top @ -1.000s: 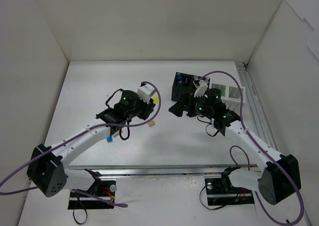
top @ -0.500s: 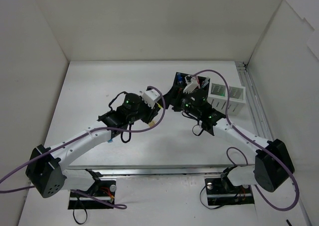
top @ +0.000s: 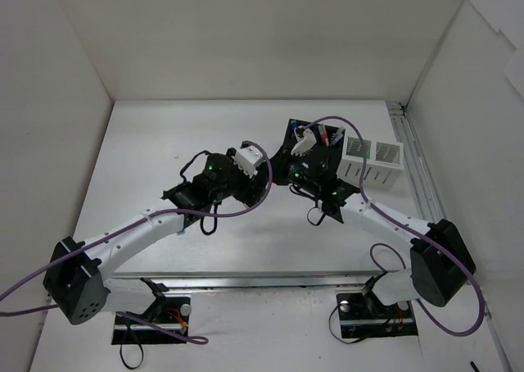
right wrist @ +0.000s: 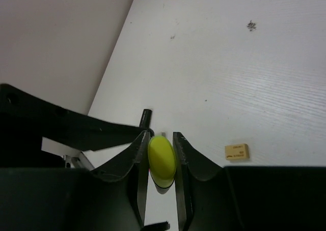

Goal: Sort the stationery into containers
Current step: Place the pen in the storage box.

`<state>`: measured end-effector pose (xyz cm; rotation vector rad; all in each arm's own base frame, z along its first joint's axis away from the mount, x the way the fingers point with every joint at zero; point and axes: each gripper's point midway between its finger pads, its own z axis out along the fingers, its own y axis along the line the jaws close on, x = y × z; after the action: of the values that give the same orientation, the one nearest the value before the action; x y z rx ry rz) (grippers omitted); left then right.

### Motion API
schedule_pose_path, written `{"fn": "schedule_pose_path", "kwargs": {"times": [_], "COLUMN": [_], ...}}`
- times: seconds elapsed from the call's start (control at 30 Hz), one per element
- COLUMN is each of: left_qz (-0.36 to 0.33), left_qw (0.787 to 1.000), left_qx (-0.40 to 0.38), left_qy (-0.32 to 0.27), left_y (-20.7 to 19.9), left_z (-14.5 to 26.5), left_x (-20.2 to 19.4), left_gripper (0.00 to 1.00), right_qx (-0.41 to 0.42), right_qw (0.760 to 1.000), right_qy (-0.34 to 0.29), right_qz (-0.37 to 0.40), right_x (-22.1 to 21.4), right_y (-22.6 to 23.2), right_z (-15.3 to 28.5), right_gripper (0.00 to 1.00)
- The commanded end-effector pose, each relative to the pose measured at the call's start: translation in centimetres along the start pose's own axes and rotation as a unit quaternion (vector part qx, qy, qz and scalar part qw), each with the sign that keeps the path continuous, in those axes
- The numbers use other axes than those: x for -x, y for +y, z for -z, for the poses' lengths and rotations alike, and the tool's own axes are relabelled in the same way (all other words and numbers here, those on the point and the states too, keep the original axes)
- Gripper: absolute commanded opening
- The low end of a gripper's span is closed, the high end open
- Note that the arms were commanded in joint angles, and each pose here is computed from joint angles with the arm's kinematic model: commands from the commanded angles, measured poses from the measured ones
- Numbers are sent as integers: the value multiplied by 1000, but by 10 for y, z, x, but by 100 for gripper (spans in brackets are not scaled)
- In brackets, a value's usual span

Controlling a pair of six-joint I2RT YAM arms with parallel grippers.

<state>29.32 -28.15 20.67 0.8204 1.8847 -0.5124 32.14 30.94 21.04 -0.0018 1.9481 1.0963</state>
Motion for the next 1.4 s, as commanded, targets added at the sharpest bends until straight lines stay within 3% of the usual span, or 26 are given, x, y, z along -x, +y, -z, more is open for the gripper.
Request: {"fn": "schedule_pose_path", "kwargs": {"times": [0.0, 0.03, 0.1, 0.2, 0.27, 0.37, 0.43, 0.53, 0.7, 0.9, 0.97, 1.03, 1.07, 1.13, 1.27, 1.37], "left_qz": [9, 20, 50, 111, 161, 253, 315, 389, 434, 447, 453, 457, 459, 469, 482, 494], "left_qw": [997, 997, 993, 980, 967, 929, 891, 846, 803, 802, 798, 792, 790, 781, 771, 763], "left_qx": [31, 38, 87, 154, 193, 268, 326, 362, 399, 389, 387, 388, 388, 390, 390, 390], "left_qy": [-70, -70, -69, -62, -48, -21, 7, 35, 85, 80, 95, 116, 122, 136, 143, 148], "left_y": [10, 11, 34, 73, 92, 131, 157, 173, 184, 183, 183, 181, 181, 182, 184, 184], "left_z": [5, 6, 10, 27, 42, 69, 92, 108, 123, 119, 116, 112, 110, 107, 100, 95], "left_x": [52, 51, 45, 31, 16, -17, -51, -93, -145, -163, -172, -184, -188, -199, -208, -213], "left_gripper": [79, 92, 99, 99, 100, 99, 99, 99, 100, 99, 100, 99, 99, 99, 99, 94], "right_qx": [9, -2, -42, -127, -227, -327, -376, -395, -416, -464, -463, -450, -445, -443, -432, -424], "right_qw": [994, 994, 990, 975, 946, 902, 877, 871, 870, 851, 856, 869, 874, 877, 882, 885], "right_qy": [-94, -98, -115, -140, -184, -227, -243, -233, -212, -200, -185, -161, -151, -143, -141, -146], "right_qz": [46, 52, 68, 115, 137, 167, 175, 176, 161, 142, 135, 131, 126, 120, 123, 125], "right_x": [60, 65, 85, 120, 156, 198, 219, 228, 239, 230, 219, 210, 205, 203, 205, 206], "right_y": [24, 20, 0, -34, -66, -101, -125, -150, -201, -241, -251, -253, -254, -255, -242, -225], "right_z": [16, 19, 30, 55, 82, 121, 142, 143, 135, 139, 134, 126, 121, 120, 124, 135], "right_gripper": [1, 0, 0, 0, 0, 0, 0, 0, 0, 3, 5, 12, 27, 48, 73, 84]}}
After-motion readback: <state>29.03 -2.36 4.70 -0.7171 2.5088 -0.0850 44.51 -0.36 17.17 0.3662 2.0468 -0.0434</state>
